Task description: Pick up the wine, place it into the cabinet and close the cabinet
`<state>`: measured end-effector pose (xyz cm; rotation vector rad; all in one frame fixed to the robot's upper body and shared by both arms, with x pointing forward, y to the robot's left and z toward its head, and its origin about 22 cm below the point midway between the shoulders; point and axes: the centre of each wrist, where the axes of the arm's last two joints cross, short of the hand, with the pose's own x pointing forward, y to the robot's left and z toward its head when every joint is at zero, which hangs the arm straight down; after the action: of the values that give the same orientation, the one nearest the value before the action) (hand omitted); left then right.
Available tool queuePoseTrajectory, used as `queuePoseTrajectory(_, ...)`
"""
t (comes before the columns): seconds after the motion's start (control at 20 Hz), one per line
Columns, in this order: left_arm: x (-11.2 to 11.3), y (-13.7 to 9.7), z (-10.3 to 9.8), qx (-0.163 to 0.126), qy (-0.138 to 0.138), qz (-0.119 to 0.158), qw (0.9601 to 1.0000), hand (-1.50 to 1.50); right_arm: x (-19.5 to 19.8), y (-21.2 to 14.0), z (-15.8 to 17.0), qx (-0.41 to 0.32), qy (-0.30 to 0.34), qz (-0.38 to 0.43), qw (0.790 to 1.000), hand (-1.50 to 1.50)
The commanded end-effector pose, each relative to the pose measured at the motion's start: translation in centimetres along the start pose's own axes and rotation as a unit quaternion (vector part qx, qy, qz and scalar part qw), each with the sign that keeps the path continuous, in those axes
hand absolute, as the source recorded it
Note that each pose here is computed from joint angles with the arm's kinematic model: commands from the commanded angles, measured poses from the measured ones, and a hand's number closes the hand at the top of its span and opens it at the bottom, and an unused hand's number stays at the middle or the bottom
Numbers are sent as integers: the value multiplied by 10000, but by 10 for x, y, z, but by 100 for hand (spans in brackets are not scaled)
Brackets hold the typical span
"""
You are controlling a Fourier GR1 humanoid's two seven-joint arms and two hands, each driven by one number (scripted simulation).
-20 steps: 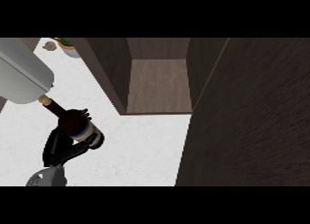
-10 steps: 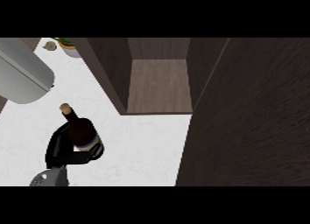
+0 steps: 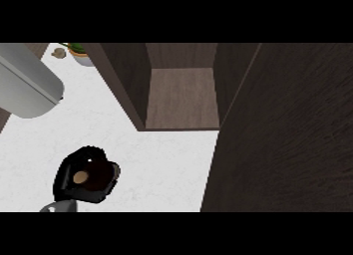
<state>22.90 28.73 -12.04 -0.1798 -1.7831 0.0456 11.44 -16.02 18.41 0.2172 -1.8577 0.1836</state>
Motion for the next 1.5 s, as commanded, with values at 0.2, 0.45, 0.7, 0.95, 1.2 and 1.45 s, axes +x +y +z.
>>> queuePoseTrajectory(0.2, 17, -18, 5, -586, 345, 476, 9965, 150, 21, -6, 27, -87, -403, -87, 9991, -150)
queuePoseTrajectory(0.45, 33, -55, 16, -651, 144, 637, 9957, 150, 31, -14, 32, -157, -444, -55, 9989, -150)
queuePoseTrajectory(0.7, 43, -74, -14, -823, 88, 597, 9948, 150, 28, -6, 34, -239, -498, -125, 9984, -150)
queuePoseTrajectory(0.95, 66, -107, -10, -863, 61, 533, 9948, 150, 38, -15, 44, -57, -355, -80, 9993, -150)
queuePoseTrajectory(1.2, 64, -130, -26, -706, -35, 301, 9970, 150, 39, -23, 41, -161, -447, -73, 9988, -150)
queuePoseTrajectory(1.45, 73, -142, -36, -425, -216, -35, 9989, 150, 29, -17, 34, -194, -426, 14, 9989, -150)
